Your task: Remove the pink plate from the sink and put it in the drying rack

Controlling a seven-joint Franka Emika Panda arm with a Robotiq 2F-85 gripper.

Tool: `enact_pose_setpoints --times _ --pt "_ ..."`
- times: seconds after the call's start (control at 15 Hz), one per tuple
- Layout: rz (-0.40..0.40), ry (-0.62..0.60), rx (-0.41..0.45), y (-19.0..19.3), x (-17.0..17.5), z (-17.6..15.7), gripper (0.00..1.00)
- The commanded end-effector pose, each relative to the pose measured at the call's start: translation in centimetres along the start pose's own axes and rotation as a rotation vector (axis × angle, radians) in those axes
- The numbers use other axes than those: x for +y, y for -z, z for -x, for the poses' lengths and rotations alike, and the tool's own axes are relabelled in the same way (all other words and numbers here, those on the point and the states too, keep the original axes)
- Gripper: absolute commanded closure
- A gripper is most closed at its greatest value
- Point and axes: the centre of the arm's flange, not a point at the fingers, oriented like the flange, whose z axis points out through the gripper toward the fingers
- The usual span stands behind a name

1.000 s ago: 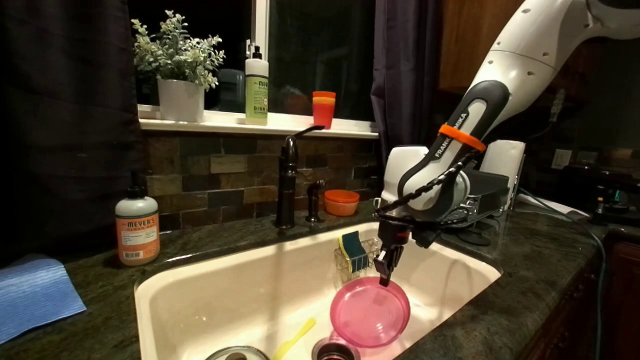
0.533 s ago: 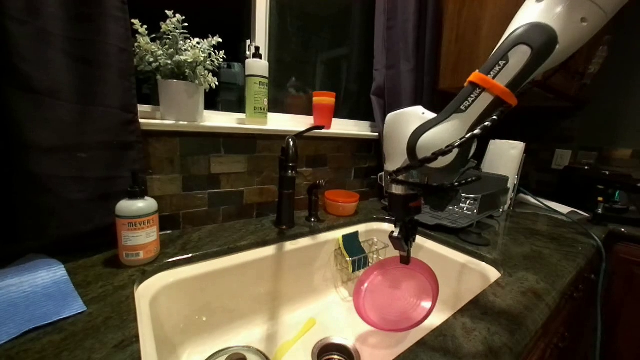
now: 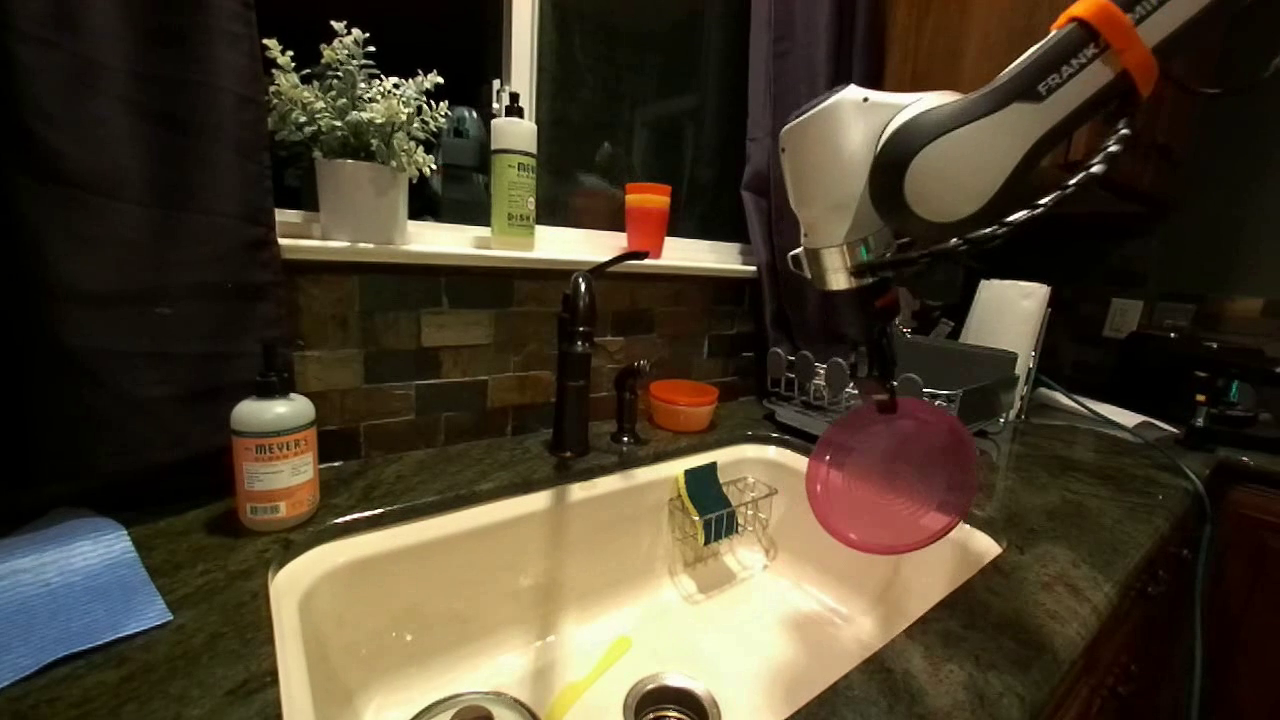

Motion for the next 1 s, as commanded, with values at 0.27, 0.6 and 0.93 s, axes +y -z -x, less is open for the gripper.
enact_pose_setpoints --times 0.27,0.6,0.93 --pt "0.007 0.000 -0.003 0.2 0.2 0.2 0.99" --pt "0.235 0.100 0.050 3.1 0.1 0.5 0.99" --pt "0.436 0.096 0.061 6.4 3.3 1.4 0.99"
